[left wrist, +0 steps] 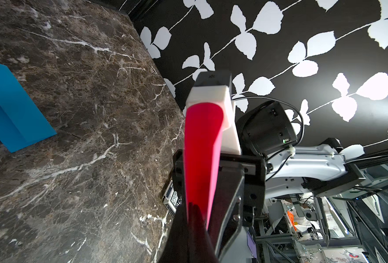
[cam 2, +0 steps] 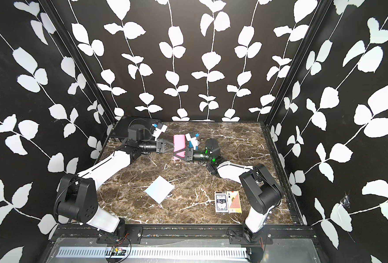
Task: Fold the square paper along the opposite sides
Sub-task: Fold the paper.
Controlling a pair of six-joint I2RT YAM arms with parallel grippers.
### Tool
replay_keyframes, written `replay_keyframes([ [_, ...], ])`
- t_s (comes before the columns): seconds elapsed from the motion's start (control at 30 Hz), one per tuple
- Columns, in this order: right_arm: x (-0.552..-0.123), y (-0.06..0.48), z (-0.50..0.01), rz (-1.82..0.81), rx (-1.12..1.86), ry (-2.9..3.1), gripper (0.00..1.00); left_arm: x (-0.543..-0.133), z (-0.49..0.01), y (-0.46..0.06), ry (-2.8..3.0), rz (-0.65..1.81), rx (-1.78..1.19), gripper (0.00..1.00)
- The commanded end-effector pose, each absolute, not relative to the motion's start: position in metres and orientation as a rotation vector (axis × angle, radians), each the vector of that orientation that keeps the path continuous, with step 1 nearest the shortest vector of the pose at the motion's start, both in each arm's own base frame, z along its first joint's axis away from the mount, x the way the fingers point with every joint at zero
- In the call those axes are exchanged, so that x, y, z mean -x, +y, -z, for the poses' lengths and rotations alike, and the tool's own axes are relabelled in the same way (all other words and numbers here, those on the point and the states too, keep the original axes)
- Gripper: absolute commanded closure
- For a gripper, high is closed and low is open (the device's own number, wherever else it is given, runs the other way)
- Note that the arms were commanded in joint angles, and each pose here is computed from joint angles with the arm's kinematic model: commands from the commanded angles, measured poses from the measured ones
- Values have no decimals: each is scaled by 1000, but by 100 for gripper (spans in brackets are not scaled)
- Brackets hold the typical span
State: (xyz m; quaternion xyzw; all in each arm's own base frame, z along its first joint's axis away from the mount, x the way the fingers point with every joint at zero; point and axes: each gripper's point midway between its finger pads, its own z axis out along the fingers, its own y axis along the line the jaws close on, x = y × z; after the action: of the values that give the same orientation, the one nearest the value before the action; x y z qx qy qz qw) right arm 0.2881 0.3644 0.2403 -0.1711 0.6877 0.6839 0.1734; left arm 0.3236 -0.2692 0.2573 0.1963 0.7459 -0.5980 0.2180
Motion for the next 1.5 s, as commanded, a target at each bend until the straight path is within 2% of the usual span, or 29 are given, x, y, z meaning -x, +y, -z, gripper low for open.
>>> replay_keyframes([
  [0.0, -290, 371, -260, -1937, 542, 1877, 88, -317, -273, -266, 2002, 1652, -587, 100],
  [0.23, -290, 372, -257, -1928, 545, 1892, 100, -320, -273, -265, 2005, 1639, -581, 100],
  [0.47, -291, 371, -258, -1923, 546, 1891, 100, -328, -276, -244, 2017, 1543, -522, 98],
  [0.53, -292, 371, -259, -1926, 551, 1888, 100, -332, -279, -233, 2021, 1495, -485, 89],
  [0.6, -291, 371, -261, -1928, 557, 1885, 100, -335, -281, -220, 2019, 1450, -430, 71],
  [0.67, -291, 371, -263, -1930, 565, 1878, 100, -335, -286, -210, 1997, 1411, -400, 49],
  [0.73, -291, 372, -265, -1931, 570, 1873, 100, -332, -290, -207, 1976, 1377, -396, 34],
  [0.83, -291, 372, -267, -1934, 574, 1863, 100, -330, -299, -207, 1908, 1393, -384, 18],
  [0.93, -291, 372, -270, -1939, 574, 1853, 100, -330, -305, -213, 1849, 1438, -381, 10],
  [1.1, -290, 372, -272, -1940, 577, 1843, 100, -327, -299, -238, 1849, 1493, -428, 6],
  [1.33, -290, 371, -272, -1936, 574, 1846, 100, -331, -288, -262, 1857, 1585, -430, 6],
  [1.4, -290, 371, -272, -1936, 575, 1847, 100, -330, -289, -266, 1852, 1605, -439, 11],
  [1.47, -290, 371, -272, -1932, 576, 1849, 100, -330, -288, -269, 1856, 1616, -443, 27],
])
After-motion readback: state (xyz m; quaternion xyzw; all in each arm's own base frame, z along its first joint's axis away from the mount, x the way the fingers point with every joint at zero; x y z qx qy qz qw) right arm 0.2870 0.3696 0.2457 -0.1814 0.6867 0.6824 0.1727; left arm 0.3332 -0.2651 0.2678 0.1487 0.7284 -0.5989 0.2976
